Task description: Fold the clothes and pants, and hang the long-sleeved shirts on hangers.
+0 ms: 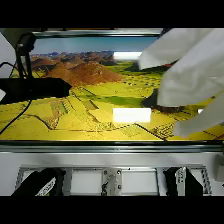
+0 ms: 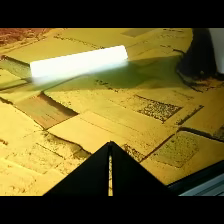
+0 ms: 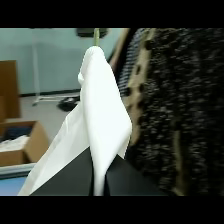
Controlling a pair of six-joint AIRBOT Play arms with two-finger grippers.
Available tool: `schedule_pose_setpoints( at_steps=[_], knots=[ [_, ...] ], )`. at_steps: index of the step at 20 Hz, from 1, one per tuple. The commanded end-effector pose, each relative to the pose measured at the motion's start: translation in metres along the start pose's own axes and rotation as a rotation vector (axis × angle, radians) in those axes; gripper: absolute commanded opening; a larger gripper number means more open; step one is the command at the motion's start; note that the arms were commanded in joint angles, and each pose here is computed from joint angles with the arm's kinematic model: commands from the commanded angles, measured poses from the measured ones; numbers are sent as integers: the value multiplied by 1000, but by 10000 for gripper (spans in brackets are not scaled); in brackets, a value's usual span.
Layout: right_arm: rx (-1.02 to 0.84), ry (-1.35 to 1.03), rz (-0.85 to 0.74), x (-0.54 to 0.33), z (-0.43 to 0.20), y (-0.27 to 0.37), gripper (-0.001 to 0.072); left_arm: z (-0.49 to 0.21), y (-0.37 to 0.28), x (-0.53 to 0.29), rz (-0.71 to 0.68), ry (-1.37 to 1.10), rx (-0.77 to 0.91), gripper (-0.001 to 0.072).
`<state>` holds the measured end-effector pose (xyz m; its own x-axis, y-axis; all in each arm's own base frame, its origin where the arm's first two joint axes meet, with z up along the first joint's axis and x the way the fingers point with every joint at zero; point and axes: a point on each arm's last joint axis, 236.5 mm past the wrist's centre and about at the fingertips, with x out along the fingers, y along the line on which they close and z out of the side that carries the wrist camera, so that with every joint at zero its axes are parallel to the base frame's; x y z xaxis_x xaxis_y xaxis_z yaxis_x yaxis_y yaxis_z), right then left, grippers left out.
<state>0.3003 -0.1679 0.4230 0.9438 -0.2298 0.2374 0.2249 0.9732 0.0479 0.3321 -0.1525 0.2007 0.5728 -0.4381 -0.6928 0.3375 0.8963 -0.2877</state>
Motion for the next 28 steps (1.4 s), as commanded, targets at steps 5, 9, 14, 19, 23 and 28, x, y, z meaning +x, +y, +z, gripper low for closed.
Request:
schedule_pose_setpoints(
  at_steps=[5,9,14,19,23,28],
  knots=[
    [-208,-73,-462,-42,87,-107,11,3,0,25,-6,16,27,11],
    [-255,-124,-539,-56,127,-122,11,3,0,25,-7,15,27,11],
    [-262,-146,-572,-65,141,-124,11,3,0,25,-6,16,27,11],
    [-275,-174,-581,-70,150,-119,10,3,0,25,-6,16,26,11],
    [-303,-192,-612,-77,158,-121,11,3,0,25,-7,17,27,11],
    [-325,-148,-727,-96,153,-148,11,3,0,25,-7,17,26,11]
  ],
)
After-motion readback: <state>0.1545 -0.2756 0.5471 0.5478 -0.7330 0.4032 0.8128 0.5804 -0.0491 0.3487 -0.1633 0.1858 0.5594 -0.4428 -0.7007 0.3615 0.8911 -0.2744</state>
